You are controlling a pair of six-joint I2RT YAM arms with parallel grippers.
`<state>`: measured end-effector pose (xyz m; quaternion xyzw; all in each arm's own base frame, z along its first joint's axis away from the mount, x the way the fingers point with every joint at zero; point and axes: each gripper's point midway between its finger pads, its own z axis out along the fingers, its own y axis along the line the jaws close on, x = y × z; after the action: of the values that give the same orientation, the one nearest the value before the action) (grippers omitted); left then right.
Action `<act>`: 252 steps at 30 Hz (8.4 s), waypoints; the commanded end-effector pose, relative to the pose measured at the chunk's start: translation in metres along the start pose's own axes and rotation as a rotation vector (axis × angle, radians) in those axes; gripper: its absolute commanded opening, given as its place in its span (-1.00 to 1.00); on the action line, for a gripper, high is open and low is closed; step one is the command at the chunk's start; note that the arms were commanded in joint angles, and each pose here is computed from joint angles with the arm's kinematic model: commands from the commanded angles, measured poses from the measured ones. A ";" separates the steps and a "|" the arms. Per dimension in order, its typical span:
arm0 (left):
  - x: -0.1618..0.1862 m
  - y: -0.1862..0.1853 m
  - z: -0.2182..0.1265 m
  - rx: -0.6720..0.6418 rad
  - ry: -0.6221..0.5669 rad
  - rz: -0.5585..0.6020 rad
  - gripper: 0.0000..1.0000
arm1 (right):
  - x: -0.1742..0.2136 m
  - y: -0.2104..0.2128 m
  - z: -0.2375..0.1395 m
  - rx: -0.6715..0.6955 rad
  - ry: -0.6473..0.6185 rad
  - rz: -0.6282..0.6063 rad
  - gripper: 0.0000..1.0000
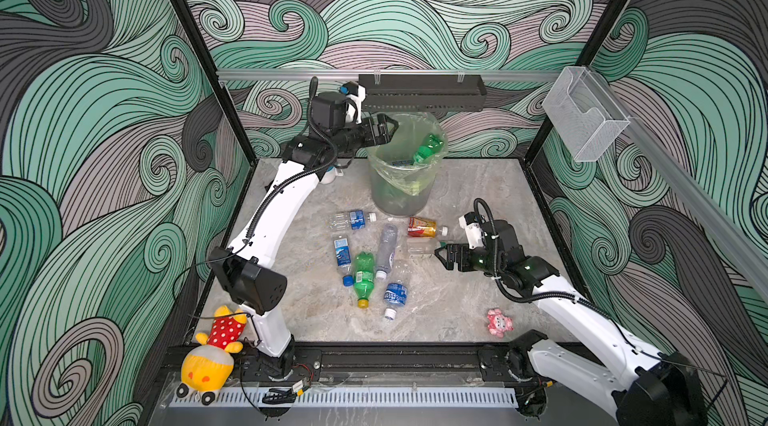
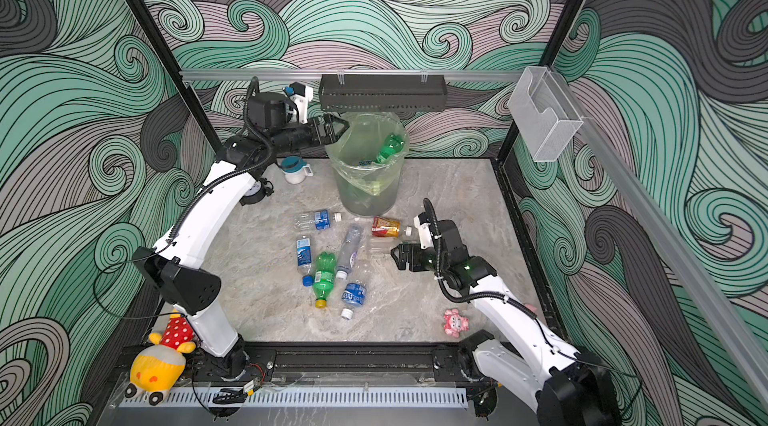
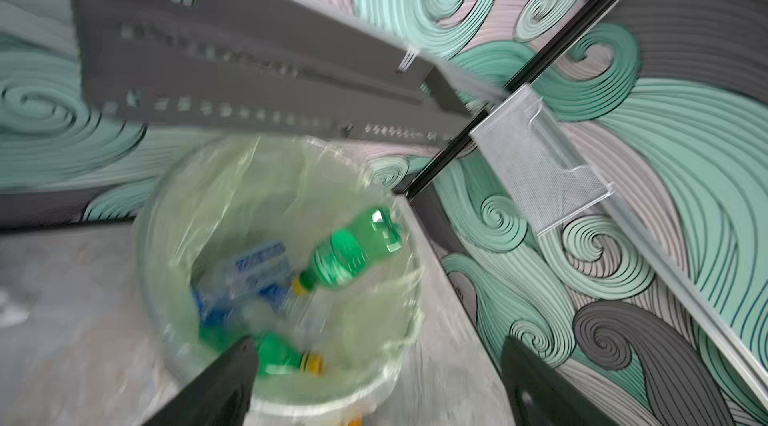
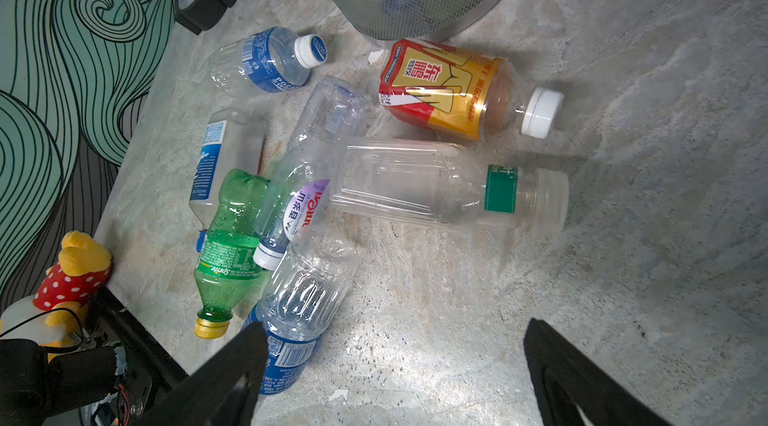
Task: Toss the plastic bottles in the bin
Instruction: 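Withdraw the left gripper while the right gripper moves toward the clear square bottle, then grasp the clear square bottle with green label using the right gripper, then lift the clear bottle with the right gripper and release it over the bin, then lower the right gripper onto the red-and-yellow tea bottle, then grasp the red-and-yellow tea bottle with the right gripper and lift it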
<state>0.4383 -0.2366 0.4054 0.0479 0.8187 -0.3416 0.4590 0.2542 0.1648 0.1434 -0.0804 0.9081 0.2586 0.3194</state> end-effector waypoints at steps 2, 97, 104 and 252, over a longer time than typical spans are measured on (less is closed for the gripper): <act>0.009 0.016 -0.071 -0.119 -0.084 0.051 0.92 | -0.006 -0.004 -0.005 0.041 -0.020 -0.033 0.94; 0.241 0.160 -0.205 -0.607 0.123 -0.044 0.97 | -0.012 0.010 0.033 0.118 0.169 -0.383 -0.23; 0.244 0.162 -0.196 -0.604 0.139 -0.055 0.96 | -0.032 0.000 -0.005 0.110 -0.027 -0.230 -0.24; 0.264 0.160 -0.186 -0.539 0.161 -0.131 0.95 | -0.012 -0.002 0.078 0.185 0.134 -0.275 -0.04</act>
<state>0.2080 -0.0635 0.1789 -0.0935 0.9196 -0.1312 0.3584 0.3192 0.2172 0.0931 -0.2040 0.9225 0.1350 0.2985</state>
